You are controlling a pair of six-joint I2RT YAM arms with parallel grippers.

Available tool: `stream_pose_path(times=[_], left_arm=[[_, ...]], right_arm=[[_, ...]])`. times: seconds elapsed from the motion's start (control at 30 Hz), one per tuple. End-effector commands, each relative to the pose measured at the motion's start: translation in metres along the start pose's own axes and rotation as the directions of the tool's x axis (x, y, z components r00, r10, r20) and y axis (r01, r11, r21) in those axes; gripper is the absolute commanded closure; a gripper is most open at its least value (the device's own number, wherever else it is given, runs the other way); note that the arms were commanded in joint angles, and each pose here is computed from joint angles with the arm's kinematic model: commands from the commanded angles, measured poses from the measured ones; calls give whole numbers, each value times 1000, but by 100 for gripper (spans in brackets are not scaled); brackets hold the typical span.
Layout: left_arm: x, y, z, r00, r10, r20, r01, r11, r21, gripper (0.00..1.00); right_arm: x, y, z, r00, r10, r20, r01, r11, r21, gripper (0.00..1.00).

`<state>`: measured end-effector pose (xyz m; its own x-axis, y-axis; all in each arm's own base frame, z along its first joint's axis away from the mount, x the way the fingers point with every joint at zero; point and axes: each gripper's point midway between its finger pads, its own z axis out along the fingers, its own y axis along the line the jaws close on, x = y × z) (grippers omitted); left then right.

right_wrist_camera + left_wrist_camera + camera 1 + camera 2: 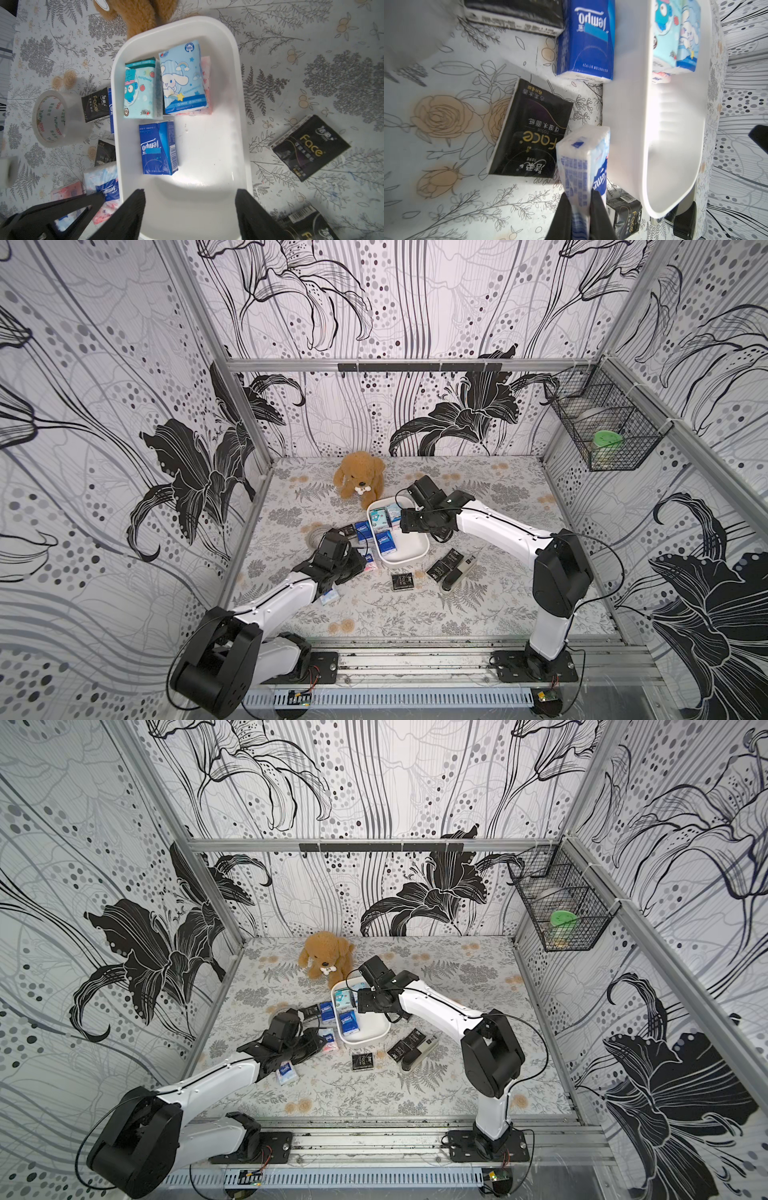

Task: Put the pocket tissues into the storage box
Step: Pick up the pocket tissues from the center of the board, then place the pocket tissues in the storage box.

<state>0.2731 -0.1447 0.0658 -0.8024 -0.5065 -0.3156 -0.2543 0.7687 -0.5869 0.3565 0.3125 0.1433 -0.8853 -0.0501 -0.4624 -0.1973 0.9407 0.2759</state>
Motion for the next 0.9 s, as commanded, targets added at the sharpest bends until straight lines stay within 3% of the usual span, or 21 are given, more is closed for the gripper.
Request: stream_pose_path(times=[0.0,0.17,0.4,0.63,0.87], left_arm=[[-13,-10,-17,998,49,50,-48,999,-10,92],[-27,-31,-38,993,79,85,-81,997,21,93],[-37,-77,-48,995,34,94,-50,984,173,93],[-32,-100,-33,997,18,69,-34,972,234,93],[-29,-110,-10,997,41,60,-53,978,200,93]], right_arm=[[0,-9,-10,1000,15,13,-16,1000,22,26],[0,-11,-9,1000,20,15,-21,999,27,26],[-1,-13,-9,999,28,19,-29,999,28,25],[1,-15,-10,999,29,17,-30,999,27,26],[4,-18,-10,999,39,17,-39,999,26,26]])
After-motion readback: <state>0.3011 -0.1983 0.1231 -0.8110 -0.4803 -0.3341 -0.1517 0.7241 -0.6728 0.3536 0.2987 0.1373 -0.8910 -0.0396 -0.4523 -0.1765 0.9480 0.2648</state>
